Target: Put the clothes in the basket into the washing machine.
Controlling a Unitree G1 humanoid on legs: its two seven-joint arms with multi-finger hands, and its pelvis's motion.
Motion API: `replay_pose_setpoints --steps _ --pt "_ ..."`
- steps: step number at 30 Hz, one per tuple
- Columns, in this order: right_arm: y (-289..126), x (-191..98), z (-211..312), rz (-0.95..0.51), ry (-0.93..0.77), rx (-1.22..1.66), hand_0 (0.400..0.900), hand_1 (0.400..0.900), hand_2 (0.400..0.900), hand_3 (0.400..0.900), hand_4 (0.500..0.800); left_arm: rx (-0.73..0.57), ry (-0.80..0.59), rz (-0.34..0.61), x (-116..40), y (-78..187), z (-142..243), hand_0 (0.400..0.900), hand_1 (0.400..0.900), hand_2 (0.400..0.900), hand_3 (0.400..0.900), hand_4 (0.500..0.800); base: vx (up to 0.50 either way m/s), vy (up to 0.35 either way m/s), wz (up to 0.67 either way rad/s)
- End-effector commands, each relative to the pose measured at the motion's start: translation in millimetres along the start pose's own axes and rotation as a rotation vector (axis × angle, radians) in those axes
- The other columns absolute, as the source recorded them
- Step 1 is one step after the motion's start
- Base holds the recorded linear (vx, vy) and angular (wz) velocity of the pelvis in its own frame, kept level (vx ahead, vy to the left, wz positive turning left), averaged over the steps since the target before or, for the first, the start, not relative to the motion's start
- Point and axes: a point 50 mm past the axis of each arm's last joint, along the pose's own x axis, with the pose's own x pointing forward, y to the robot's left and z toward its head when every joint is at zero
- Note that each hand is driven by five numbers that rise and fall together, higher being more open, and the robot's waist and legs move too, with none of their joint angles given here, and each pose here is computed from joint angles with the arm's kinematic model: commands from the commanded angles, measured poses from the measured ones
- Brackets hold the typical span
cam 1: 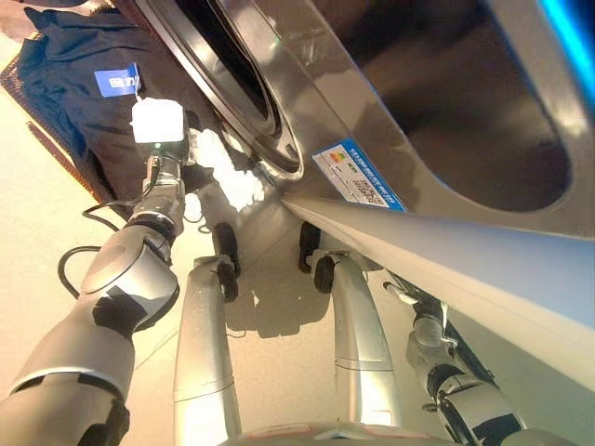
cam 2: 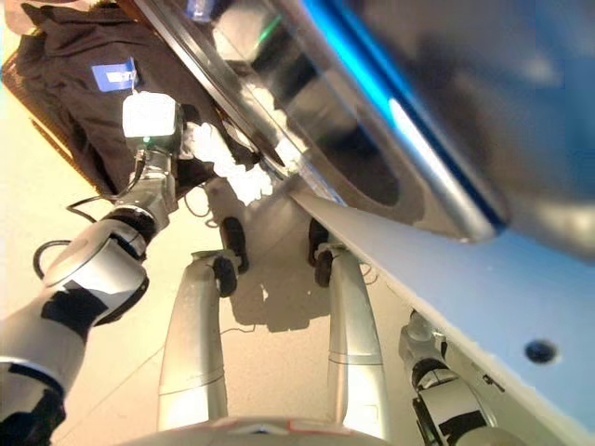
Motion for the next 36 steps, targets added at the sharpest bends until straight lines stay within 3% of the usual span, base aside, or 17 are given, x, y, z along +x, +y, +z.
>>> replay_pose_setpoints --steps 1,11,17,20,26,31,33,36 --pt "-39 -1 -31 -0.14 0.102 -0.086 0.9 0.9 0.9 0.9 0.8 -0.383 0.119 0.121 11.2 23 19 0.4 0.4 0.4 0.4 0.5 0.02 -0.062 0.11" --pt "-27 -10 -43 -0.115 0.135 -0.059 0.9 0.9 0.9 0.9 0.8 -1.476 0.469 0.31 6.7 38 45 0.4 0.4 0.4 0.4 0.5 0.04 -0.083 0.07" --pt "-23 -14 -48 -0.09 0.128 -0.073 0.9 0.9 0.9 0.9 0.8 -1.799 0.584 0.365 1.7 27 23 0.4 0.4 0.4 0.4 0.5 0.072 -0.057 -0.08" --pt "-27 -16 -53 -0.082 0.14 -0.089 0.9 0.9 0.9 0.9 0.8 -1.916 0.59 0.375 0.8 23 12 0.4 0.4 0.4 0.4 0.5 0.073 0.007 -0.22" --pt "-40 -24 -74 -0.078 0.194 -0.137 0.9 0.9 0.9 0.9 0.8 -1.969 0.581 0.378 -7.2 12 7 0.4 0.4 0.4 0.4 0.5 0.098 0.014 -0.14" --pt "-56 -18 -72 -0.09 0.212 -0.144 0.9 0.9 0.9 0.9 0.8 -2.016 0.61 0.29 -16.4 -9 -2 0.4 0.4 0.4 0.4 0.5 0.107 0.028 0.0" --pt "-61 -15 -69 -0.086 0.216 -0.142 0.9 0.9 0.9 0.9 0.8 -2.079 0.598 0.204 -17.5 -17 -4 0.4 0.4 0.4 0.4 0.5 0.065 0.042 -0.06" --pt "-71 -5 -55 -0.099 0.201 -0.135 0.9 0.9 0.9 0.9 0.8 -2.045 0.557 0.146 -14.3 -17 -14 0.4 0.4 0.4 0.4 0.5 0.008 0.033 -0.06"
